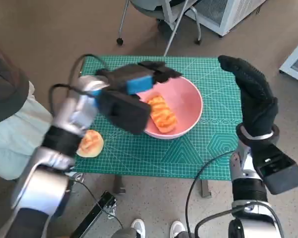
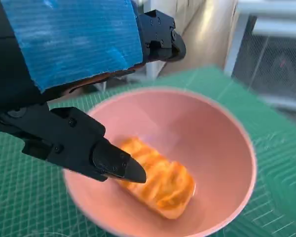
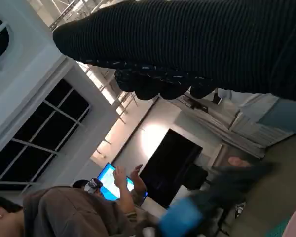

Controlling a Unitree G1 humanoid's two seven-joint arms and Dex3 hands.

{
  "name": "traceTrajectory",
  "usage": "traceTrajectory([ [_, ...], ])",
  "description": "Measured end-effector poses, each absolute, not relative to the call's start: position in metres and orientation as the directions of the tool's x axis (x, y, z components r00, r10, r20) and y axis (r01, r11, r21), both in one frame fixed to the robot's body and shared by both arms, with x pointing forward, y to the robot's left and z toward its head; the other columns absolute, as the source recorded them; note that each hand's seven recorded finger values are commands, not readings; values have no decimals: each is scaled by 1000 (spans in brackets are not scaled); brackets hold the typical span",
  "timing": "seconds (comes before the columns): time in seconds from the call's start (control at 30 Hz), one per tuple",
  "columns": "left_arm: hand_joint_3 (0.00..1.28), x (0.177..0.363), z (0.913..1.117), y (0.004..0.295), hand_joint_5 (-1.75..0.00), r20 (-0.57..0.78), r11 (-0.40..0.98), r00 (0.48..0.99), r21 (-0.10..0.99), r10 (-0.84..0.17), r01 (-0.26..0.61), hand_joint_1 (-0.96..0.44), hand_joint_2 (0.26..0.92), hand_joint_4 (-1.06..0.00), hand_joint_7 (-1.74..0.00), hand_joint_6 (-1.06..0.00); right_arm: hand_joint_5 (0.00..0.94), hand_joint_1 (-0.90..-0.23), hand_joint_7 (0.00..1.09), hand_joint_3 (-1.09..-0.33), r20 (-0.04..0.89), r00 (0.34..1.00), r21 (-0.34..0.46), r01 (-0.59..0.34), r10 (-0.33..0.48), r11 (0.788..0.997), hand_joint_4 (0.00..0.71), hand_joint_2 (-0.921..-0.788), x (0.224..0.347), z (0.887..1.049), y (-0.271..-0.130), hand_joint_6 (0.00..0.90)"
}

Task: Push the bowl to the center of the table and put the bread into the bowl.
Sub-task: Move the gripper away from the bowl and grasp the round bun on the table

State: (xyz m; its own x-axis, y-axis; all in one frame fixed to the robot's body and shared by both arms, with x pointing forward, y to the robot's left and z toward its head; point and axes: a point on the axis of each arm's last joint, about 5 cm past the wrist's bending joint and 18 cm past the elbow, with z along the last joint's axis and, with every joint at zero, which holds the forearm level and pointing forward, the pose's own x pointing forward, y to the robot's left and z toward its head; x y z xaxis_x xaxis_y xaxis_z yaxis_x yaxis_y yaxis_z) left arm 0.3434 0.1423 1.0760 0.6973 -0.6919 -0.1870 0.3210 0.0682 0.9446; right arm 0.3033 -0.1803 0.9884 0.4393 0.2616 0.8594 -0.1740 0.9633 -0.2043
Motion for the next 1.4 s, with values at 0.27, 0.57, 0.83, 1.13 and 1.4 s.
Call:
traceTrajectory([
  [0.27, 0, 316, 1086, 179, -12, -140, 125, 727, 946, -672, 297, -74, 768, -37, -94, -214, 3, -544, 835, -680, 860, 438, -204, -175, 262, 963, 363, -921, 303, 988, -180, 33],
  [0.57, 1, 272, 1080, 236, -7, -174, 137, 795, 942, -582, 306, -115, 765, -50, -66, -233, 2, -552, 841, -679, 858, 447, -189, -183, 252, 965, 362, -921, 304, 986, -180, 28],
  [0.83, 1, 255, 1061, 256, -5, -288, 121, 822, 912, -491, 392, -118, 766, -58, -49, -245, 2, -546, 845, -680, 849, 454, -195, -207, 271, 959, 363, -921, 305, 984, -177, 21],
  [1.13, 1, 253, 1043, 259, -2, -375, 133, 820, 873, -433, 469, -102, 767, -61, -30, -251, 5, -519, 843, -692, 849, 449, -190, -230, 277, 954, 369, -921, 307, 985, -174, 12],
  [1.4, 2, 259, 1024, 254, 0, -443, 150, 796, 829, -412, 539, -93, 770, -58, -17, -251, 4, -515, 844, -698, 845, 452, -190, -246, 285, 951, 369, -921, 307, 985, -174, 10],
])
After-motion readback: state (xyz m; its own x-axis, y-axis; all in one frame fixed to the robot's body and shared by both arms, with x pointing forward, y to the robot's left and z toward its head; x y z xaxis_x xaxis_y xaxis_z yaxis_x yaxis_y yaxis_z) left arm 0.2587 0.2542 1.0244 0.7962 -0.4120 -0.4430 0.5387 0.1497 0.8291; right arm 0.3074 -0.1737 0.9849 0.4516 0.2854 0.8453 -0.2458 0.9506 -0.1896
